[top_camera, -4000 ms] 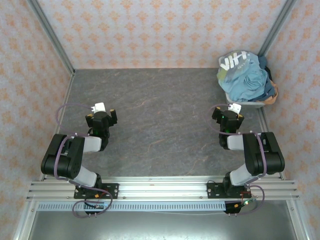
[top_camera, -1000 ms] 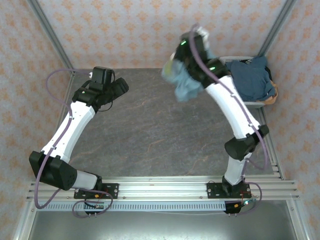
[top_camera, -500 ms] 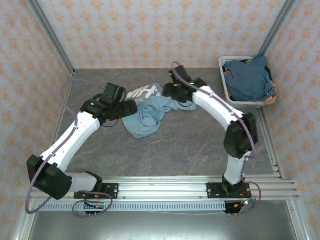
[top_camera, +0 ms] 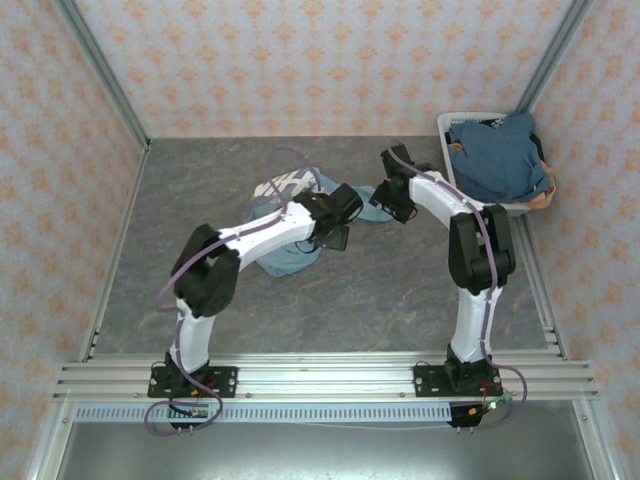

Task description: Fold and stack the t-shirts

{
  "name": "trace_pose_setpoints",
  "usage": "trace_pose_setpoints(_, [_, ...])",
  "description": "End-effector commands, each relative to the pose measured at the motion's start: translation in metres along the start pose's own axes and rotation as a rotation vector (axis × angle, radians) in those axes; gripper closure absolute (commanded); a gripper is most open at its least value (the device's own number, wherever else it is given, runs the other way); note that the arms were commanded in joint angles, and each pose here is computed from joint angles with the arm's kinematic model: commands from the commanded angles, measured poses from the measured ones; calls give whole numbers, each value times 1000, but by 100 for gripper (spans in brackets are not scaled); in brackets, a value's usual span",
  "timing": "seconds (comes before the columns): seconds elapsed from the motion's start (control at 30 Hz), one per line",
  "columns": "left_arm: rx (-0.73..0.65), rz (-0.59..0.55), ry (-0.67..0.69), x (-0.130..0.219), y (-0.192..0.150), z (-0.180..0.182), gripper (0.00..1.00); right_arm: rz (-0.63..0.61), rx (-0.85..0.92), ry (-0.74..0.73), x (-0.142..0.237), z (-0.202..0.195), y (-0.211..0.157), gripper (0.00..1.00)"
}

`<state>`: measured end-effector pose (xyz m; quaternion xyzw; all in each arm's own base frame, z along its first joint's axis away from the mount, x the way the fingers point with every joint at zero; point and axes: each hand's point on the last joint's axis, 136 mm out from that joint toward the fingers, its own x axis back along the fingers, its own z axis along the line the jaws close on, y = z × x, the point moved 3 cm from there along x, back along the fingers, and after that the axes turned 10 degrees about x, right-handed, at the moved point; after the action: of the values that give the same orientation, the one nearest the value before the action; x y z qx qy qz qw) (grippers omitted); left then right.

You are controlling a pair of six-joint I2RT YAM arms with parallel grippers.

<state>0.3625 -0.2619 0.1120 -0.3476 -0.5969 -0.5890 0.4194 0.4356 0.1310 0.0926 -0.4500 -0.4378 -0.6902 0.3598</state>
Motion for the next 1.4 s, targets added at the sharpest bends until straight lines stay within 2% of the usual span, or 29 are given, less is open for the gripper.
trace_pose_setpoints(0.0, [-28, -55, 189, -12, 16, 24, 17, 15, -41, -1, -7, 3, 5, 37])
trace_pose_setpoints(0.2, [13, -66, 257, -39, 31, 34, 24, 44, -65, -10, -27, 5, 6, 42])
trace_pose_setpoints(0.3, [28, -53, 276, -52, 37, 39, 31, 60, -84, -17, -35, 5, 4, 49])
trace_pose_setpoints(0.33, [35, -53, 278, -56, 39, 40, 36, 59, -88, -18, -37, 5, 5, 54])
trace_pose_setpoints(0.37, [45, -52, 275, -58, 42, 42, 48, 53, -94, -17, -37, 5, 6, 61])
trace_pose_setpoints(0.43, [68, -66, 266, -56, 49, 45, 91, 25, -100, -17, -31, 5, 10, 82])
trace_pose_setpoints(0.47, [78, -87, 263, -50, 54, 47, 100, 2, -101, -16, -25, 5, 14, 92])
trace_pose_setpoints(0.5, [92, -115, 253, -41, 60, 49, 100, -27, -103, -13, -17, 5, 18, 99])
trace_pose_setpoints(0.53, [111, -143, 234, -30, 67, 51, 100, -61, -104, -8, -6, 6, 23, 100])
trace_pose_setpoints(0.77, [212, -278, 91, 59, 96, 71, 100, -293, -110, 37, 92, 15, 61, 100])
trace_pose_setpoints(1.03, [359, -445, -76, 161, 118, 120, 100, -548, -105, 154, 217, 26, 95, 100])
trace_pose_setpoints(1.2, [396, -575, -193, 226, 117, 142, 100, -718, -98, 224, 300, 22, 99, 100])
trace_pose_setpoints(1.37, [443, -681, -305, 282, 98, 168, 100, -859, -83, 295, 375, 6, 79, 100])
